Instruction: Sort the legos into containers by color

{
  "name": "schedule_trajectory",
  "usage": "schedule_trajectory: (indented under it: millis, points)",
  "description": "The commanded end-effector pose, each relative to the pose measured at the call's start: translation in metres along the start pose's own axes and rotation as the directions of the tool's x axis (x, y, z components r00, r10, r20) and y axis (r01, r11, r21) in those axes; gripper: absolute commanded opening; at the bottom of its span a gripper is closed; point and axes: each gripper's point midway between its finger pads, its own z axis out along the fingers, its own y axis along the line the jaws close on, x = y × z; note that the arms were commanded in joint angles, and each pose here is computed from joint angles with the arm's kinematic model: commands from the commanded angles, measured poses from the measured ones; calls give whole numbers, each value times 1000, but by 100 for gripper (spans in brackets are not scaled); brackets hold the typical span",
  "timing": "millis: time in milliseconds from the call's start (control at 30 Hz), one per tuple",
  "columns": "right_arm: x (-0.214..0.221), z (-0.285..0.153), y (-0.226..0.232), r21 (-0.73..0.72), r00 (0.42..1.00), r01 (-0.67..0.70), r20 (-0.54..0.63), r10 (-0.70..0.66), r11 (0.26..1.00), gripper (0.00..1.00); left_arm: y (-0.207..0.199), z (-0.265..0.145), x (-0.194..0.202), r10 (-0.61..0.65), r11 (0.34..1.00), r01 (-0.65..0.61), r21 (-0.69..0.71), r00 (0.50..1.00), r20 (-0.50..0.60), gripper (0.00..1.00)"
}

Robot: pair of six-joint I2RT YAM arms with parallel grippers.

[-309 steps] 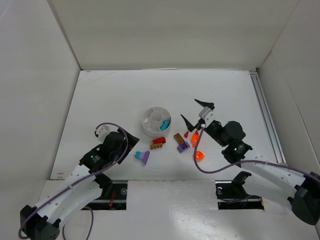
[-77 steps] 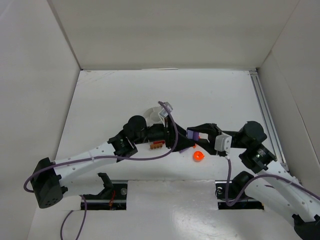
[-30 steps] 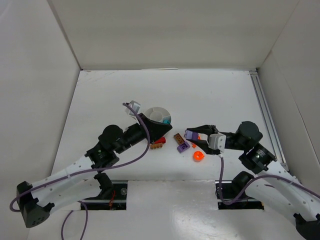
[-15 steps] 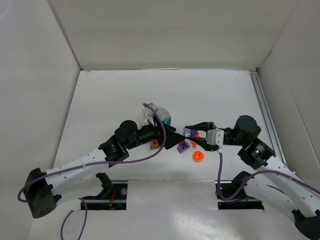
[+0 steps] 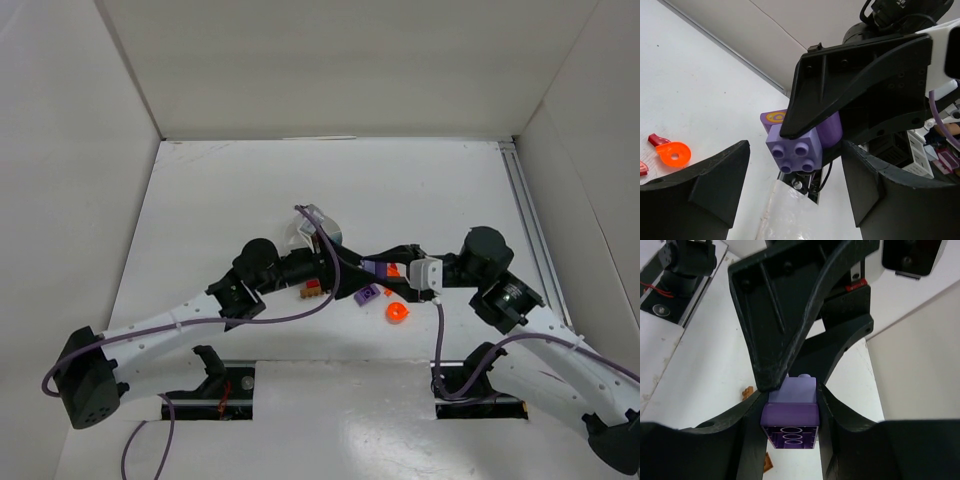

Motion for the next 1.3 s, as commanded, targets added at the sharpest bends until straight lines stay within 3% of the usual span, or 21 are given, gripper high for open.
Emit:
schedule_trajectory:
  millis: [0, 233, 367, 400, 600, 833, 933, 1267]
  points:
    - [-38, 2, -16, 10, 990, 97, 105, -97, 995, 38, -26, 6, -26, 35, 994, -42, 102, 997, 67, 70]
    - [-41, 4, -15, -8, 988, 98, 119, -96, 995, 38, -36, 10, -33, 23, 988, -36, 148, 996, 88, 54]
    - [-36, 4, -14, -3, 990, 90, 107, -89, 996, 40, -36, 10, -33, 23, 988, -36, 148, 996, 88, 30]
    - [-34, 4, -16, 7, 991, 89, 98, -89, 996, 40, -36, 10, -33, 23, 988, -36, 148, 996, 88, 18]
    - [-31, 3, -21, 33, 994, 77, 77, -79, 996, 45, -42, 3, -36, 19, 987, -35, 158, 995, 100, 0]
    - [-28, 5, -20, 28, 995, 61, 73, -63, 998, 69, -45, -7, -45, 22, 989, -42, 141, 989, 143, 0]
    - [-31, 4, -23, 34, 995, 68, 75, -70, 997, 74, -43, -10, -48, 29, 992, -48, 120, 987, 156, 0]
    - [-40, -1, -26, 59, 995, 57, 77, -61, 997, 70, -28, -10, -38, 38, 998, -44, 50, 992, 123, 0]
